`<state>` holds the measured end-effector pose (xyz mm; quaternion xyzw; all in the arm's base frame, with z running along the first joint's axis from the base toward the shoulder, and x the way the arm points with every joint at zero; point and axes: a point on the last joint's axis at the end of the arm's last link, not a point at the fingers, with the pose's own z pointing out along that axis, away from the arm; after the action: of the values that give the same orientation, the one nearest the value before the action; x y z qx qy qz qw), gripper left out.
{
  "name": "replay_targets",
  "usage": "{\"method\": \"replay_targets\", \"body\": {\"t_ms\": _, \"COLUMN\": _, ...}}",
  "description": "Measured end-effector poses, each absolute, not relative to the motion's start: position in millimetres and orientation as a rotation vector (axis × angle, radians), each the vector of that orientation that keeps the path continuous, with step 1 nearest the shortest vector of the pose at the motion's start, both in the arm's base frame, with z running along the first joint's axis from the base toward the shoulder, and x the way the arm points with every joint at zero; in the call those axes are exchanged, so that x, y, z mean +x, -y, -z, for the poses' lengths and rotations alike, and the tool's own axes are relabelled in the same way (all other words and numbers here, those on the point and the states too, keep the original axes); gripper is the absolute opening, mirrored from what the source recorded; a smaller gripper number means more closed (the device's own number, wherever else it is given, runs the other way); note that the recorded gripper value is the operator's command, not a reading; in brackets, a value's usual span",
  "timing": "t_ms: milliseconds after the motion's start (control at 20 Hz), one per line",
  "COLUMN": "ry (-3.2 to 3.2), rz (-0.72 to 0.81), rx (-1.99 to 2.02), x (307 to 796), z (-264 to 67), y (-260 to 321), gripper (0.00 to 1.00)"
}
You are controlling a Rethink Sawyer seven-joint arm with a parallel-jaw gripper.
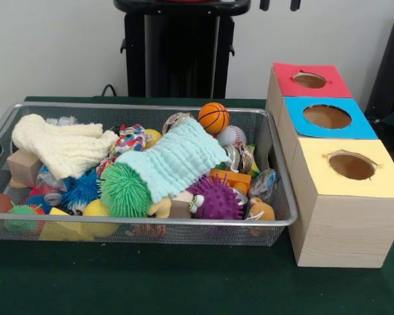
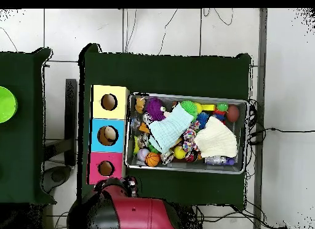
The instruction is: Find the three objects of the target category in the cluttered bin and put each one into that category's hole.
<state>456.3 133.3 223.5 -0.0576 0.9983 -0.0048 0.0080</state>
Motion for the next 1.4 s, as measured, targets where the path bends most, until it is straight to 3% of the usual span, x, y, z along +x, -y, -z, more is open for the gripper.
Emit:
{"method": "replay_targets", "body": {"t_ms": 500, "ry": -3.189, "rz": 0.004, "rx": 0.017, "x": 467, "z": -198, "y": -73, "gripper": 1.0}}
{"method": "replay_targets", "body": {"t_ms": 1400, "ry": -3.253, "rz": -0.014, "rx": 0.058, "x": 490, "z": -154, "y": -36, "gripper": 1.0}}
